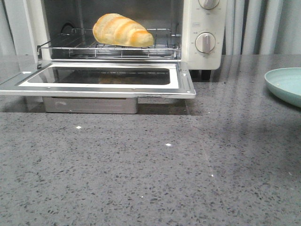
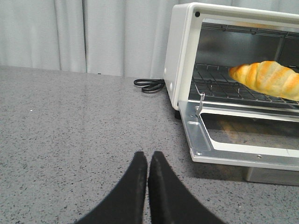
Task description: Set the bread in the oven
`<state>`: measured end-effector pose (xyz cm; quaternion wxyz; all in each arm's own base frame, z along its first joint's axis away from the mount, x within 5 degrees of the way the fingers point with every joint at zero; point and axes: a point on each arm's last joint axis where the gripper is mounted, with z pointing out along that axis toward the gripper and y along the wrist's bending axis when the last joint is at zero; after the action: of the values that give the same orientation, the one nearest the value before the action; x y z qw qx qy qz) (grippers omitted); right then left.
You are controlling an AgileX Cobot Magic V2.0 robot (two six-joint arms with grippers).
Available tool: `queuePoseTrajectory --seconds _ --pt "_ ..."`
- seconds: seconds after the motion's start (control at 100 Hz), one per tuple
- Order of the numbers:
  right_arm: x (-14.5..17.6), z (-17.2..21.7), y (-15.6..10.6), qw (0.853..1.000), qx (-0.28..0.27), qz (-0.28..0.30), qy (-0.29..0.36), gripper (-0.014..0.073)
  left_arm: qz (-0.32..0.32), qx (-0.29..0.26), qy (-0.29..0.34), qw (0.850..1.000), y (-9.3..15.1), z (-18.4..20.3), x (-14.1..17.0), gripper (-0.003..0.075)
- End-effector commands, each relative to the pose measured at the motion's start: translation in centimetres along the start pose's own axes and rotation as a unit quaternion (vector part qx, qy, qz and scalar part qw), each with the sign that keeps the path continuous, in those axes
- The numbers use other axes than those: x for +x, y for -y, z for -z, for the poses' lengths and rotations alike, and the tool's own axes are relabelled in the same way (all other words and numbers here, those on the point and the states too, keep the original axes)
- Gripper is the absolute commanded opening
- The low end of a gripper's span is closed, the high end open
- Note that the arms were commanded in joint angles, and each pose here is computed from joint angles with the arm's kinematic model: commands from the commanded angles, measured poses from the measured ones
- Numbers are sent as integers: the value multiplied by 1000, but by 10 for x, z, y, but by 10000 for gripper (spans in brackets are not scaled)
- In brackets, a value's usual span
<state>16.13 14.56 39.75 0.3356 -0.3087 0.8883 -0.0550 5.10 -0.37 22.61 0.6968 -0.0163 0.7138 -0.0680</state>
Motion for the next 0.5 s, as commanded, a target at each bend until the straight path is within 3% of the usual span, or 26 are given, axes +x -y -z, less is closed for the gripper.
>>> queuePoseTrajectory --seconds 0.0,0.37,0.49 --pt "1 12 12 1000 25 -7 14 -67 5 9 68 998 2 6 -18 -22" --pt "0 12 12 1000 26 -6 17 -67 5 9 68 998 2 6 -18 -21" --pt "0 18 17 999 22 -16 46 -67 5 9 68 998 2 6 -18 -21"
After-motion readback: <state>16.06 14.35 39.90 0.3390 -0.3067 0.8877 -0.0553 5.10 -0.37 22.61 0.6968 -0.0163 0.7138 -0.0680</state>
